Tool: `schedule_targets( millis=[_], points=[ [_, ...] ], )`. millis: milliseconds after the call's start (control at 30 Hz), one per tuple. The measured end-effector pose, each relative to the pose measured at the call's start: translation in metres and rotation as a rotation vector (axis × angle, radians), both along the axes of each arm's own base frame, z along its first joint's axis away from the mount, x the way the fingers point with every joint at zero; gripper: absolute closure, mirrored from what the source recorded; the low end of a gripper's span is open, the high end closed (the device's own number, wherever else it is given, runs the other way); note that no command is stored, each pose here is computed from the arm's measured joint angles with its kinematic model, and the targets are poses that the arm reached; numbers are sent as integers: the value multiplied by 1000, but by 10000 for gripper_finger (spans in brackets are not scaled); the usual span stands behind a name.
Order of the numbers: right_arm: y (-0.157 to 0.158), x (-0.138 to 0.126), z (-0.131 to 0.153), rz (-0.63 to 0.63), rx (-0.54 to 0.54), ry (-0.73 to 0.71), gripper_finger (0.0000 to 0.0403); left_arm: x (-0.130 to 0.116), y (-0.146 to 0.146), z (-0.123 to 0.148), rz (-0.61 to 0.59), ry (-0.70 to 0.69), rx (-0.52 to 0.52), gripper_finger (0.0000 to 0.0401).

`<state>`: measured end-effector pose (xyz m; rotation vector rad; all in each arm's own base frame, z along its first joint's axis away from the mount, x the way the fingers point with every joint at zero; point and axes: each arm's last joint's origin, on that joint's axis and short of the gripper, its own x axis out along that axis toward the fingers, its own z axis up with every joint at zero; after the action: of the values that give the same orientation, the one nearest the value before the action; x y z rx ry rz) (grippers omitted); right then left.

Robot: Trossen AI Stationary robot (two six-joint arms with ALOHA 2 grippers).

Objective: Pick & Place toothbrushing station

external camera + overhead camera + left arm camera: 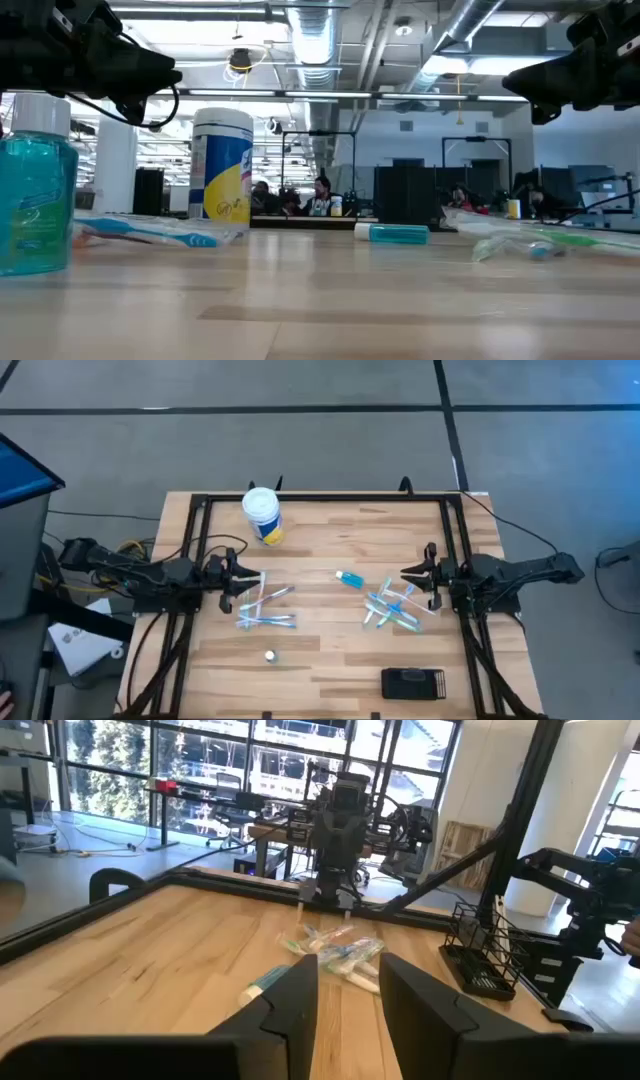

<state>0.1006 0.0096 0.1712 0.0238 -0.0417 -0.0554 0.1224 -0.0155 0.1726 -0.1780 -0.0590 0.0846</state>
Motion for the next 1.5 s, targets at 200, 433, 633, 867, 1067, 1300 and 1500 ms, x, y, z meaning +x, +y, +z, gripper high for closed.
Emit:
schedule_targets(
  millis=[200, 433, 633, 867, 1067, 1300, 1500],
  points=[
    [0, 0, 0, 0, 0, 0, 340, 0, 0, 0, 0, 0, 0, 297],
    [0, 0, 0, 0, 0, 0, 340, 0, 0, 0, 0, 0, 0, 297],
    [0, 0, 0, 0, 3, 0, 340, 0, 0, 1, -8, -19, -141, 297],
    [0, 0, 0, 0, 3, 0, 340, 5, -1, -7, -12, 44, -206, 297],
    [0, 0, 0, 0, 3, 0, 340, 17, -4, -15, -7, 235, -243, 297],
    [0, 0, 0, 0, 3, -2, 340, 39, -10, -7, -3, 563, -220, 297],
    [0, 0, 0, 1, 3, -1, 340, 52, -14, 10, -2, 835, -222, 297]
  ],
)
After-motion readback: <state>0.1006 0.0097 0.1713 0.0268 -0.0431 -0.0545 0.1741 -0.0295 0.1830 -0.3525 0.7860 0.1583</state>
